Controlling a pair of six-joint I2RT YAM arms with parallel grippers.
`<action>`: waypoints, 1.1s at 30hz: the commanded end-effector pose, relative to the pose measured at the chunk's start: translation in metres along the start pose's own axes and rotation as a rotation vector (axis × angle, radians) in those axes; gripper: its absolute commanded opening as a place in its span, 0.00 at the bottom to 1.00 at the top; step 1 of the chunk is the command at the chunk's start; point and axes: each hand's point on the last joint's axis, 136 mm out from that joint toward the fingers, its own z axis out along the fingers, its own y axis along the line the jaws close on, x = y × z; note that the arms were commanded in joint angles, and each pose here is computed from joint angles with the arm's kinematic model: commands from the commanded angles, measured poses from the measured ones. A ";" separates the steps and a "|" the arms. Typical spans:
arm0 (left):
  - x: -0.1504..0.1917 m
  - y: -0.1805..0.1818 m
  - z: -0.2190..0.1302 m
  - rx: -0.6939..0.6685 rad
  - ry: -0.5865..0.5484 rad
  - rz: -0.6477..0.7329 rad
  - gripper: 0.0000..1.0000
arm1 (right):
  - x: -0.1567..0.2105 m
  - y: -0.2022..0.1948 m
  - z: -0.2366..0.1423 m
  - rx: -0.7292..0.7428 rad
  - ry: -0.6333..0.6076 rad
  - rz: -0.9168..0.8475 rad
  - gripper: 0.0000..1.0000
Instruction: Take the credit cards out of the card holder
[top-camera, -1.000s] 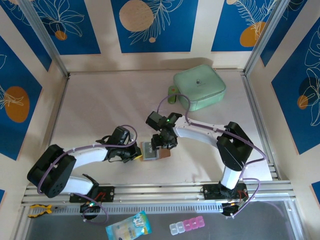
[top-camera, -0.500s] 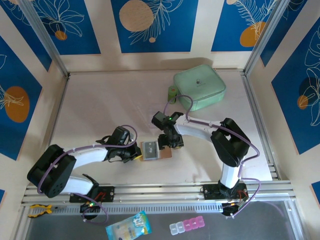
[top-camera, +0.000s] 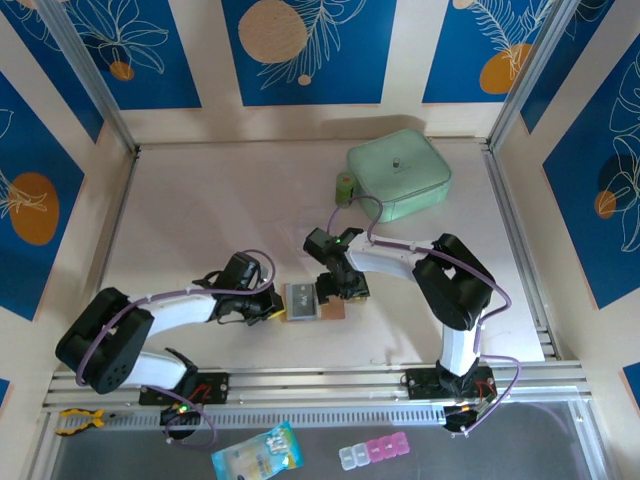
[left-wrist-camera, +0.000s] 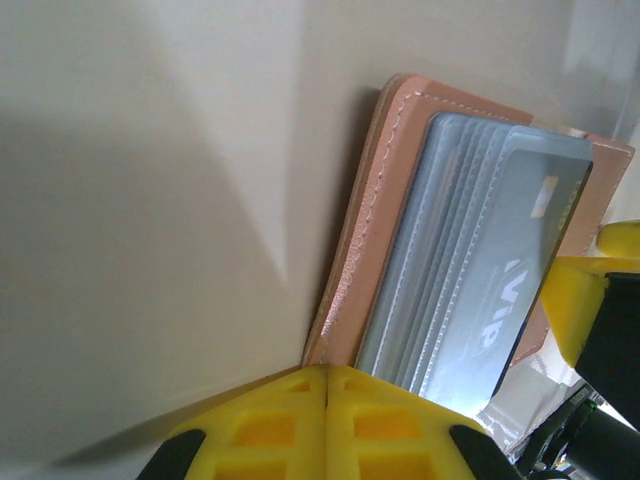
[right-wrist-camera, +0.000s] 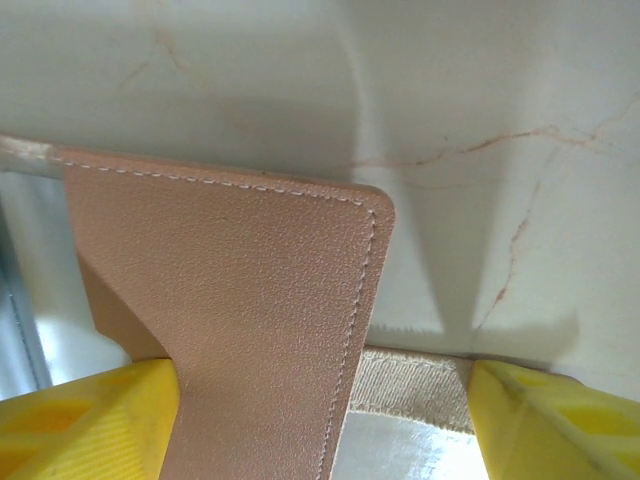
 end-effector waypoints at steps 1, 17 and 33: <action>0.005 0.012 0.004 -0.058 0.024 -0.009 0.05 | 0.011 -0.005 0.008 0.015 0.054 0.014 0.79; 0.005 0.011 0.002 -0.059 0.024 -0.010 0.05 | 0.016 -0.007 0.011 -0.008 0.063 0.049 0.82; 0.001 -0.002 -0.010 -0.040 -0.009 0.008 0.05 | 0.024 -0.017 0.026 0.039 0.081 0.038 0.77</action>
